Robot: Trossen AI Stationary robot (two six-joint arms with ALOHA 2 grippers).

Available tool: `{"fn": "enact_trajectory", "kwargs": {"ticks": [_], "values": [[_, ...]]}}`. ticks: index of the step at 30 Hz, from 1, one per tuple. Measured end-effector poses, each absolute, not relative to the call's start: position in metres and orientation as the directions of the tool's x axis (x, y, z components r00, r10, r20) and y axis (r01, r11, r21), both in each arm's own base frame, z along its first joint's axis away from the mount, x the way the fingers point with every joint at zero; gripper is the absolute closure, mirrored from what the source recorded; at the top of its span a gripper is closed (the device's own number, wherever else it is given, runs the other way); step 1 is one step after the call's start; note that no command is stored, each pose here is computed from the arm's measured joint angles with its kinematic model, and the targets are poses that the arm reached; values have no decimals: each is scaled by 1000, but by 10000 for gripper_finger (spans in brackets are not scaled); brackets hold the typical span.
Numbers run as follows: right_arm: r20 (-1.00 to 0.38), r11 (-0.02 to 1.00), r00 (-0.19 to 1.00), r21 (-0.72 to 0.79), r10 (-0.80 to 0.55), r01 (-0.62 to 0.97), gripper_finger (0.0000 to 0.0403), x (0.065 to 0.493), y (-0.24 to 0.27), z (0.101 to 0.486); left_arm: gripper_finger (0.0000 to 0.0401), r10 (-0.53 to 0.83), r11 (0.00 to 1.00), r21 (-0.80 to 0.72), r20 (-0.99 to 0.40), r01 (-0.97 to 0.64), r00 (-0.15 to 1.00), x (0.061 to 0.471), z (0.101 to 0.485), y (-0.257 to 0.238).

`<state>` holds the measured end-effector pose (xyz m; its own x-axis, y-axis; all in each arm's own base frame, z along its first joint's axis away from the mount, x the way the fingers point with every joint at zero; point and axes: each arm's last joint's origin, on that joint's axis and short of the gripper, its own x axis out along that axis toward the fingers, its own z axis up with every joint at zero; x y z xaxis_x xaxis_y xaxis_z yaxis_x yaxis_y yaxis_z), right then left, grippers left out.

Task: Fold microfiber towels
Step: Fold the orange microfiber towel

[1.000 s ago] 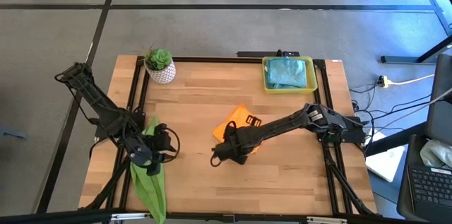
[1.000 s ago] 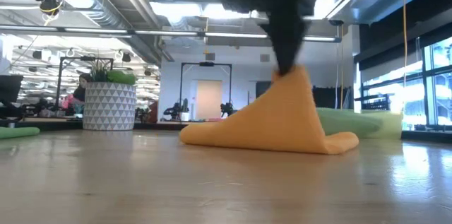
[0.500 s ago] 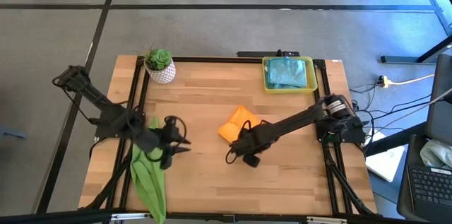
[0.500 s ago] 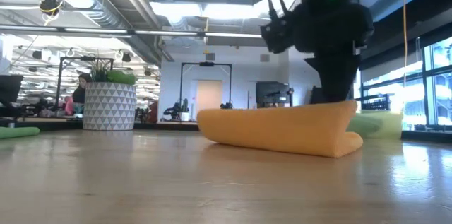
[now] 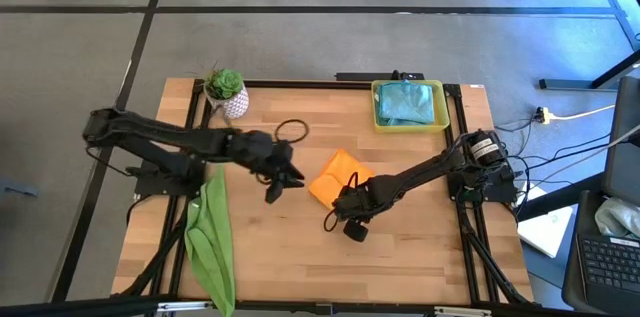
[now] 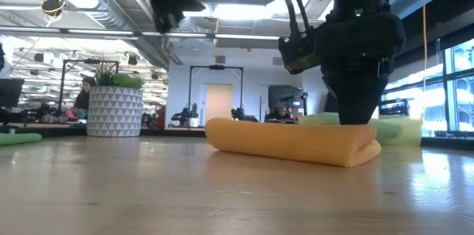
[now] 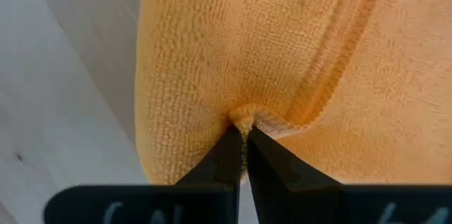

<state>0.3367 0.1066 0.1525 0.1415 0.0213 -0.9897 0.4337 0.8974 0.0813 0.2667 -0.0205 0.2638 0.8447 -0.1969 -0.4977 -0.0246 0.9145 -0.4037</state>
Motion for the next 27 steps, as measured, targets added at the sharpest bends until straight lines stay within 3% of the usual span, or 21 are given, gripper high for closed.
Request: {"fn": "enact_trajectory", "kwargs": {"ticks": [7, 14, 17, 21, 27], "values": [[-976, 898, 211, 131, 43, 421, 377, 343, 109, 154, 291, -306, 888, -458, -550, 25, 777, 303, 213, 18], [-972, 900, 225, 161, 73, 406, 377, 345, 111, 154, 283, -336, 846, -530, -607, -52, 720, 313, 171, 54], [-971, 900, 222, 169, 83, 402, 377, 345, 112, 154, 281, -332, 885, -461, -532, 63, 779, 321, 175, 57], [-966, 902, 235, 194, 107, 386, 377, 346, 113, 155, 280, -356, 929, -261, -450, 261, 819, 333, 191, 50], [-966, 902, 237, 195, 108, 386, 377, 346, 113, 155, 280, -387, 919, -162, -549, 360, 741, 353, 186, 52]]}}
